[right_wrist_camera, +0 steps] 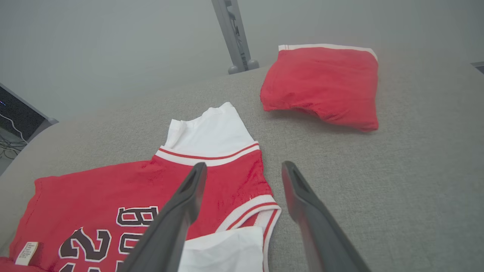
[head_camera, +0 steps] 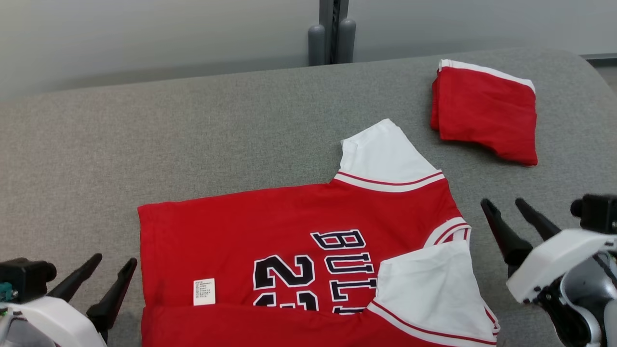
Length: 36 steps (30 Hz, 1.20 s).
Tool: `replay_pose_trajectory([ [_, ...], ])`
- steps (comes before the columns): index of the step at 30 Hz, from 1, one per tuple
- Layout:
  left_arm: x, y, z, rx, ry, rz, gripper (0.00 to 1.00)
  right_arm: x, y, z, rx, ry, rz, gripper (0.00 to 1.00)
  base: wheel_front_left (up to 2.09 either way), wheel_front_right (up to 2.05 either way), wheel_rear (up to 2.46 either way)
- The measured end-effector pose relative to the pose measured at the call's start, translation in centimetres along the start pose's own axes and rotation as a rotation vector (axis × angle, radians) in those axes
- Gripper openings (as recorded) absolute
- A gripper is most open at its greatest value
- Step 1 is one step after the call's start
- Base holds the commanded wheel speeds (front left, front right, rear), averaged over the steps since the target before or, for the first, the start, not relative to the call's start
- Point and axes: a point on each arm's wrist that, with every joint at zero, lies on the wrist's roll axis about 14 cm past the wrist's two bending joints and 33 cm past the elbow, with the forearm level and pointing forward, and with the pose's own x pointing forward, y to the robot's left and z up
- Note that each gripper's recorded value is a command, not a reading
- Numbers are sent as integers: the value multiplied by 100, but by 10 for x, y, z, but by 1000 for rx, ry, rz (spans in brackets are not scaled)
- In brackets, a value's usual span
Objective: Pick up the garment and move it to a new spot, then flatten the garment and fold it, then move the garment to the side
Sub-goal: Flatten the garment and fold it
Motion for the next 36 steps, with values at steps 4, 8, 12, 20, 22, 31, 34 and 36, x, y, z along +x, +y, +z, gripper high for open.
replay_pose_trajectory([
  [4, 18, 14, 11, 23, -27, 18, 100, 35, 10, 18, -55, -43, 21, 100, 0, 0, 0],
  [8, 32, 26, 17, 32, -48, 28, 100, 70, 22, 23, -107, -39, 44, 100, 0, 0, 0],
  [12, 41, 35, 16, 35, -54, 26, 100, 102, 32, 24, -154, -19, 62, 100, 0, 0, 0],
  [20, 53, 53, 10, 51, -48, 17, 100, 162, 44, 23, -212, 38, 72, 100, 0, 0, 0],
  [22, 55, 56, 6, 49, -38, 16, 100, 175, 47, 17, -209, 74, 79, 100, 0, 0, 0],
  [31, 61, 68, -6, 44, -3, 17, 100, 217, 51, -7, -206, 215, 72, 100, 0, 0, 0],
  [34, 60, 70, -9, 36, 6, 16, 100, 224, 50, -17, -196, 274, 65, 100, 0, 0, 0],
  [36, 60, 69, -13, 31, 13, 11, 100, 226, 49, -23, -190, 299, 61, 100, 0, 0, 0],
])
